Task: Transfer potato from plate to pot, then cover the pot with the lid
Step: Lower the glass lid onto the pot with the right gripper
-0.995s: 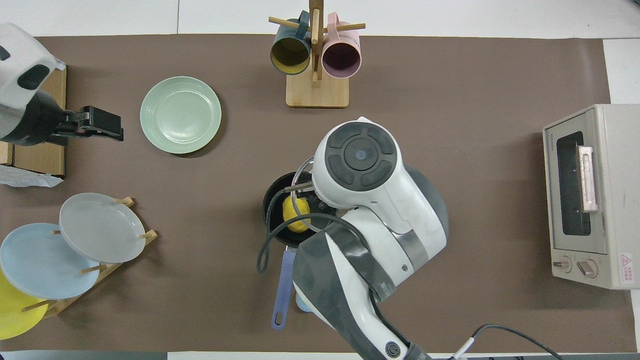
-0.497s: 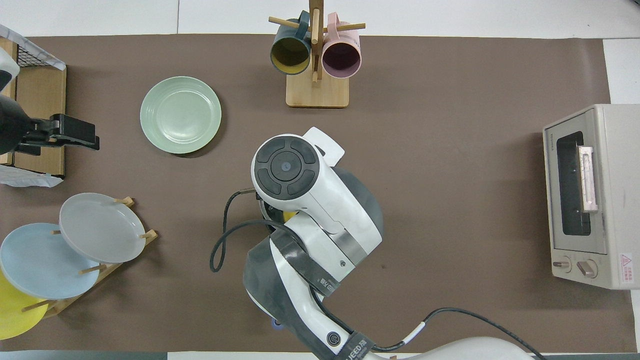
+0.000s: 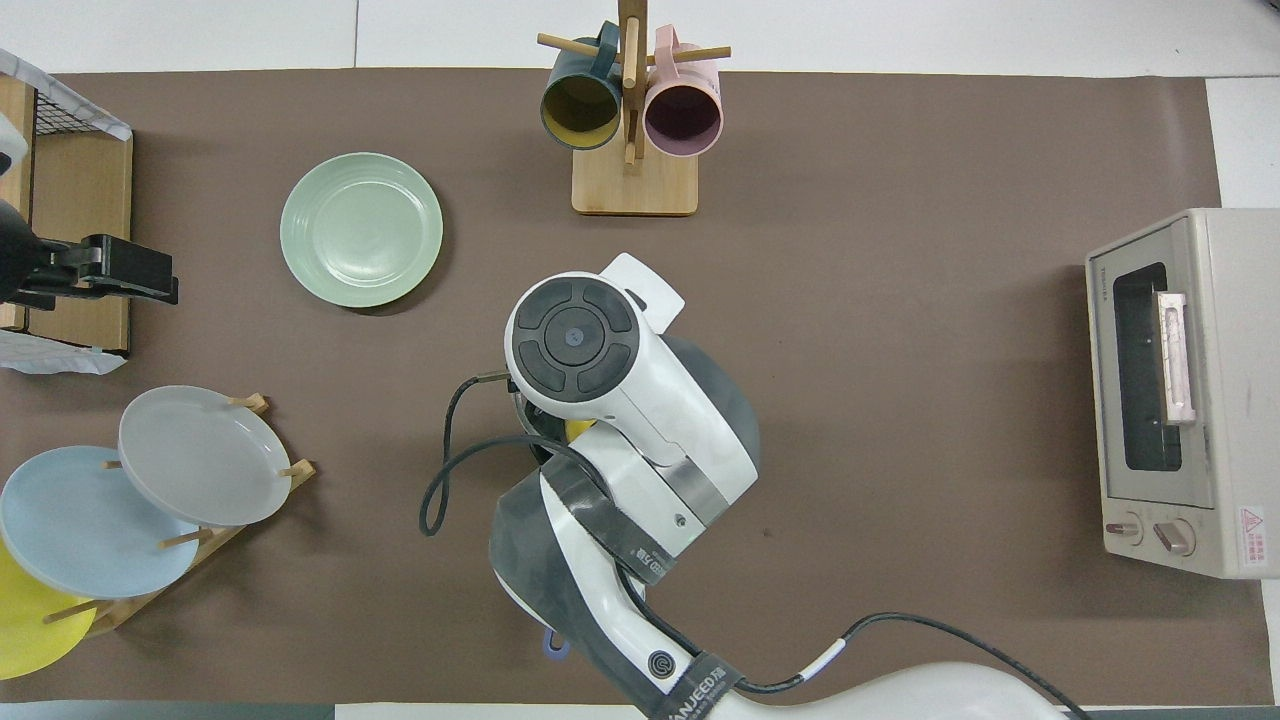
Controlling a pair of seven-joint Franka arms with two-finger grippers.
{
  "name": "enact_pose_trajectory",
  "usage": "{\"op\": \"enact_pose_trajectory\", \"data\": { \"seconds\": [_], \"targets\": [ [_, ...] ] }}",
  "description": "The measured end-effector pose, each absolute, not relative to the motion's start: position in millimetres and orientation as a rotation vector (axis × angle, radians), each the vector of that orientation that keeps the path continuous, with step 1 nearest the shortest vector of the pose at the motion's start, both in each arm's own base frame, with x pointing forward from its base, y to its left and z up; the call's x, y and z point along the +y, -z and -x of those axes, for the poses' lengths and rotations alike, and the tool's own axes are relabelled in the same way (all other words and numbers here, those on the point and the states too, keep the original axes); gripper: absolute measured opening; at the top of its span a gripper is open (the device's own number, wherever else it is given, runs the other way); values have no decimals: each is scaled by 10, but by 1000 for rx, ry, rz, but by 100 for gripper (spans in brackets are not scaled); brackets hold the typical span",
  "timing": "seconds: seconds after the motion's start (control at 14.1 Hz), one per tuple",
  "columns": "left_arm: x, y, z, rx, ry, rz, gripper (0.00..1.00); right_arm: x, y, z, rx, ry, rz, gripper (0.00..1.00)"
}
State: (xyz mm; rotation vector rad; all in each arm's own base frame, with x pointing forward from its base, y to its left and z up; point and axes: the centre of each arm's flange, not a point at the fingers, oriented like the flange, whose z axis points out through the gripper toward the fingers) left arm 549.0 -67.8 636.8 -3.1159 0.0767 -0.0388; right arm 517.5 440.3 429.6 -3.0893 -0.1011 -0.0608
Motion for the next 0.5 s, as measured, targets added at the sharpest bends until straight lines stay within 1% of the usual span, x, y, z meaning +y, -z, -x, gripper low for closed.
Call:
{"op": "enact_pose_trajectory", "data": {
  "seconds": [0.21, 0.5],
  "targets": [
    [-663, -6356, -5492, 89, 34, 3115, 100, 4380, -4178, -5139, -102, 24, 3109, 66],
    [-704, -6345, -5473, 101, 15, 3114, 100, 4369, -4165, -5123, -74, 7, 3118, 66]
  ]
}}
